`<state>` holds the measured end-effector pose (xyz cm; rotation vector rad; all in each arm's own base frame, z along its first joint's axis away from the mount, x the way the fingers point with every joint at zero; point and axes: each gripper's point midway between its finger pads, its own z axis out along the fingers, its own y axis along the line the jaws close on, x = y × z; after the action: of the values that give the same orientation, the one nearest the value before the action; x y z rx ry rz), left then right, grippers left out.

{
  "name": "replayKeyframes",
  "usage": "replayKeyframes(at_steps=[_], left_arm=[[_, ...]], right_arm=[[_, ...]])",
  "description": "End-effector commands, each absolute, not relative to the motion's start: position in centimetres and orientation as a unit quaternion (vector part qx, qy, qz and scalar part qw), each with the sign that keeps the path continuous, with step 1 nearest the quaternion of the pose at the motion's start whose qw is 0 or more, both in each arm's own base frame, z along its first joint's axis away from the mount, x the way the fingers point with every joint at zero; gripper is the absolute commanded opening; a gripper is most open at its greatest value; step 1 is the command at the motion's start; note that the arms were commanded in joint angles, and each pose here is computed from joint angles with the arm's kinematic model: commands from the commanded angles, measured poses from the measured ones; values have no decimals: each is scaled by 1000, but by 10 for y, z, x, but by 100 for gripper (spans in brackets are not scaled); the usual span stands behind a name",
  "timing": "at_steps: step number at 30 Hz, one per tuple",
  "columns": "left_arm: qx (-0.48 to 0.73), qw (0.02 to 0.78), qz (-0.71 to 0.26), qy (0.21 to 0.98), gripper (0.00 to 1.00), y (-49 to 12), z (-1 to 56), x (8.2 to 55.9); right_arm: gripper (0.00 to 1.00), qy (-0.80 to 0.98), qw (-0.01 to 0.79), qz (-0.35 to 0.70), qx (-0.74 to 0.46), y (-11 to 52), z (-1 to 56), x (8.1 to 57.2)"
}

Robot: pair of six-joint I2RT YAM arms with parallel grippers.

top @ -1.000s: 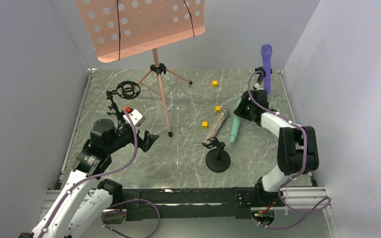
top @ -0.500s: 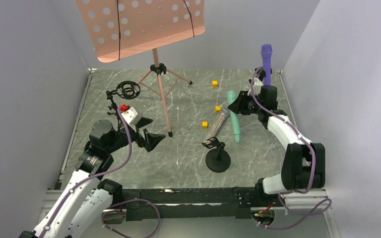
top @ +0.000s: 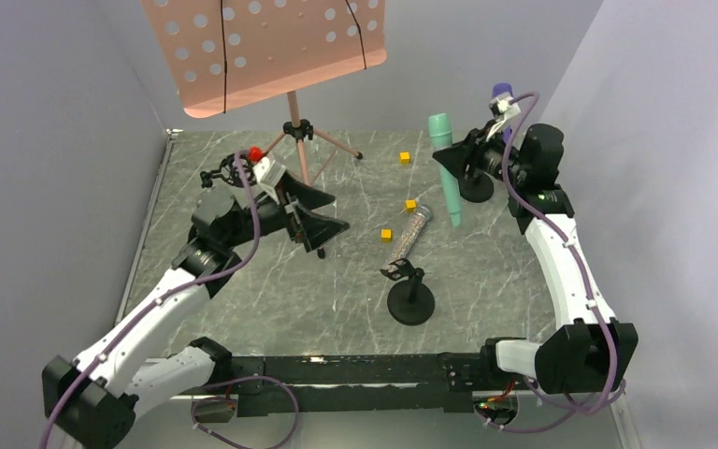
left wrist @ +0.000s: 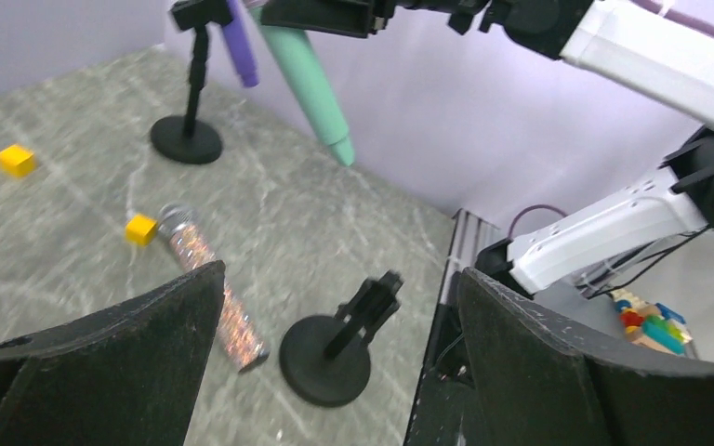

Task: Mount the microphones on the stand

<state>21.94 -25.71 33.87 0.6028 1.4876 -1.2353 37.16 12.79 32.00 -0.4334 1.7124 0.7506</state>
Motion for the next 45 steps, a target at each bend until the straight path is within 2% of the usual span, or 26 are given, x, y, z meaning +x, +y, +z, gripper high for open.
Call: replayKeyframes(at_steps=[1,10,15,22,27,30,34,37,38,41,45], left_arm=[[267,544,-552,573,99,-288,390,224],[265,527,-578,564,99,-366,421,254],[226,510,-581,593,99,-406,404,276],[208,498,-594,597,99,-443,399,277],[202,480,-607,601,91,-455,393,278],[208,473,-606,605,77,-458,386,277],[221,469,-590,619,25,-453,376,277],[229,469,-572,633,4,-442,368,280],[229,470,-568,636,1,-437,366,281],[240,470,-560,638,0,-422,364,279],[272,477,-547,632,0,-411,368,272]], right_arm=[[0,677,594,380,-213,146,386,353],[0,626,573,483,-212,166,435,320],[0,607,556,529,-205,172,445,310],[0,608,554,533,-197,172,438,306],[0,611,546,538,-197,172,429,304],[0,614,545,535,-199,172,423,304],[2,616,546,527,-211,172,416,303],[6,618,546,519,-224,172,410,302],[9,618,546,517,-229,172,409,301],[28,615,539,517,-251,173,403,297],[65,604,517,536,-283,178,396,287]])
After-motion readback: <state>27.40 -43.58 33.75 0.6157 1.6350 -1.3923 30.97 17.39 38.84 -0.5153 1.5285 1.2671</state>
